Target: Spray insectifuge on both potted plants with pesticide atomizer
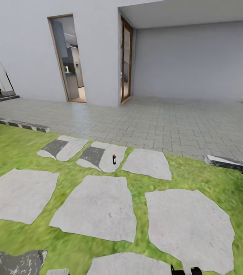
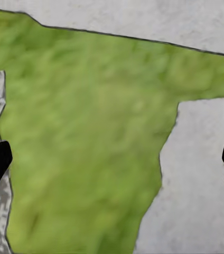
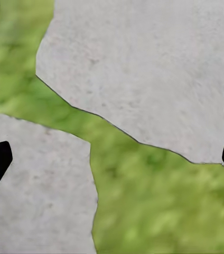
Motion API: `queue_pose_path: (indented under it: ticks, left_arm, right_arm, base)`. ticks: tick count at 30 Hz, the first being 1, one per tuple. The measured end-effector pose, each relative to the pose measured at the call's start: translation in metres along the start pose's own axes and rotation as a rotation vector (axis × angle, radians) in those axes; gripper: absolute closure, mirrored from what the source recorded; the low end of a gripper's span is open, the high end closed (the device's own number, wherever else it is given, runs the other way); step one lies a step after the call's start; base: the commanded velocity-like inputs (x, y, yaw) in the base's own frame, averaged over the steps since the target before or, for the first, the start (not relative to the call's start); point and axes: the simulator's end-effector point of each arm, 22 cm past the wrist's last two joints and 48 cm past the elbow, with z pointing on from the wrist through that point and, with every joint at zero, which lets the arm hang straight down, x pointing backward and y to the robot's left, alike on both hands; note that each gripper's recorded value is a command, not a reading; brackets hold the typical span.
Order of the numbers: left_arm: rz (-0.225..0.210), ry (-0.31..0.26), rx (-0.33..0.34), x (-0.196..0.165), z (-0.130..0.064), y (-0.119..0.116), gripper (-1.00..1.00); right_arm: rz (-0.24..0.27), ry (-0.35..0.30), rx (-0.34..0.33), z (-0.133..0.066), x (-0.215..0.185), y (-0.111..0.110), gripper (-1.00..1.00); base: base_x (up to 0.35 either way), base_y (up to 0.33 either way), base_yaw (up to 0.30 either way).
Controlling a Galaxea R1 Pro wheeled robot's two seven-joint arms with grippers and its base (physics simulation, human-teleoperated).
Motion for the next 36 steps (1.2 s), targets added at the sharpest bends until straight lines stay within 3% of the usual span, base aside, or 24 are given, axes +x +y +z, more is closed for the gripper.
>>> queue_pose_path:
  ticks: [16,36]
  left_arm:
    - [0.0,0.001,0.0,0.0002,0.0,-0.0001,-1.0]
    - [0.001,0.001,0.001,0.0002,-0.0001,-0.0002,-1.0]
  right_arm:
    - [-0.001,0.0,-0.003,0.0,-0.0001,0.0008,-1.0]
    - [0.001,0.0,-0.001,-0.0001,-0.0001,0.0007,-1.0]
  base:
    - [0.286,0.208,-0.035]
    - [0.335,0.008,0.0]
